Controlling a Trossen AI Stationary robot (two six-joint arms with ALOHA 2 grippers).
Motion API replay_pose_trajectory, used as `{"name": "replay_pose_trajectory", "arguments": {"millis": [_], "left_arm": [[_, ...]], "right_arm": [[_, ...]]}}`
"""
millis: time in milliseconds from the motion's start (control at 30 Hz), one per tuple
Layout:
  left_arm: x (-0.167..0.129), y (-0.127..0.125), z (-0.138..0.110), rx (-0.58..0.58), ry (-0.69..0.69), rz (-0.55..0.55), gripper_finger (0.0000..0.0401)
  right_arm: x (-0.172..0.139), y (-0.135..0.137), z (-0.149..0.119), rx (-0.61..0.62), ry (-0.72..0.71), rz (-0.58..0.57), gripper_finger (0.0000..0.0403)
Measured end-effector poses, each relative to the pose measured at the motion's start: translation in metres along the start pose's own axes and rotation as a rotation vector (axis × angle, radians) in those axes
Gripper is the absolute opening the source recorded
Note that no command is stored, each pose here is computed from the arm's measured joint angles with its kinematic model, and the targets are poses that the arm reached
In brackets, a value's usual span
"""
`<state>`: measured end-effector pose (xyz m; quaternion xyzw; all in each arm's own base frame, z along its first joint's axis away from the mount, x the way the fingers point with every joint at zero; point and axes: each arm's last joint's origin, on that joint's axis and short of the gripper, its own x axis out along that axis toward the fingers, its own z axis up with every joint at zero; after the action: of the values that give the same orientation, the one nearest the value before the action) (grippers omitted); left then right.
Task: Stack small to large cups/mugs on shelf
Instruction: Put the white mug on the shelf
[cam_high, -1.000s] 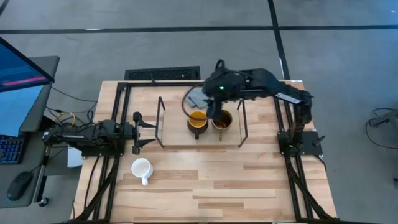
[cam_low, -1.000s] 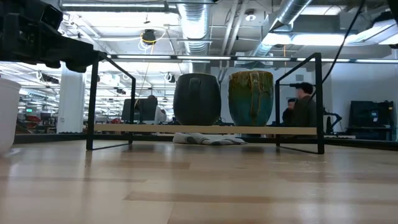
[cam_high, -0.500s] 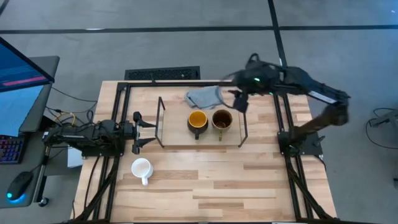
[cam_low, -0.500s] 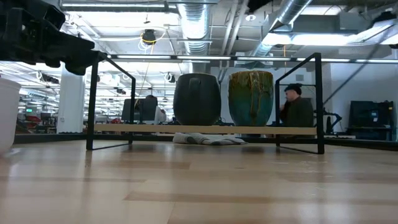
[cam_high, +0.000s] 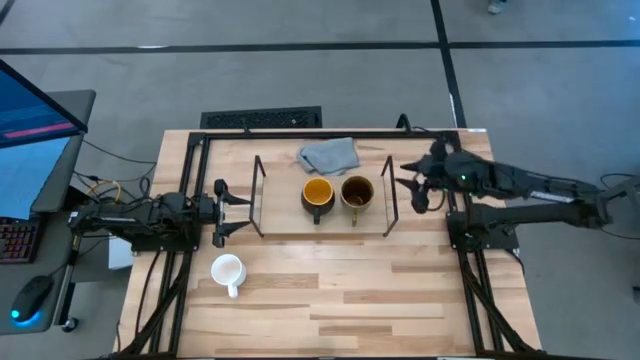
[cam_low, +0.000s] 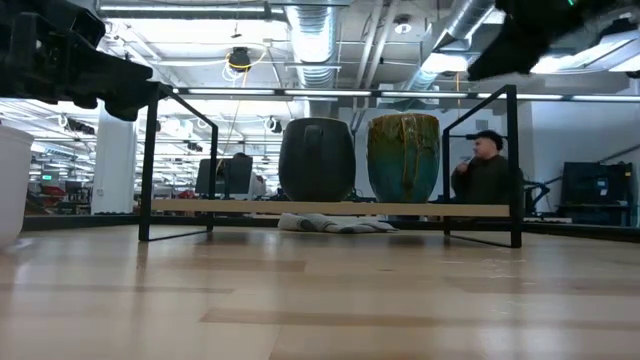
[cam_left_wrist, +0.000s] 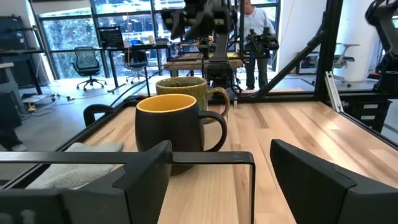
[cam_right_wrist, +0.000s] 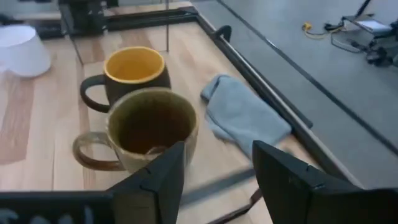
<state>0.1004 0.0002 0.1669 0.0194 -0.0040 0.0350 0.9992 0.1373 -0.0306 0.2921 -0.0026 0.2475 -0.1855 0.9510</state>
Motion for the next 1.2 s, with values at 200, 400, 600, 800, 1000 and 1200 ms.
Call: {"name": "replay_pose_trajectory", "arguments": {"millis": [200,400,600,800,1000,1200], "left_arm": [[0.0,0.0,0.0,0.016,0.0,0.002,0.0266],[0.0,0.0,0.0,0.02,-0.001,0.002,0.0266],[0.0,0.0,0.0,0.027,-0.001,0.001,0.0266],[0.0,0.0,0.0,0.032,-0.001,0.001,0.0266],[0.0,0.0,0.0,0.053,-0.002,0.001,0.0266],[0.0,0.0,0.002,0.07,-0.004,0.002,0.0266]], "right_arm": [[-0.005,-0.001,-0.041,0.113,-0.14,0.01,0.021],[-0.004,0.0,-0.068,0.133,-0.232,0.017,0.021],[0.0,0.001,-0.09,0.127,-0.253,0.017,0.021],[0.005,0.001,-0.109,0.116,-0.271,0.013,0.021],[0.009,0.002,-0.126,0.105,-0.29,0.009,0.021],[0.013,0.003,-0.133,0.116,-0.304,0.011,0.021]]}}
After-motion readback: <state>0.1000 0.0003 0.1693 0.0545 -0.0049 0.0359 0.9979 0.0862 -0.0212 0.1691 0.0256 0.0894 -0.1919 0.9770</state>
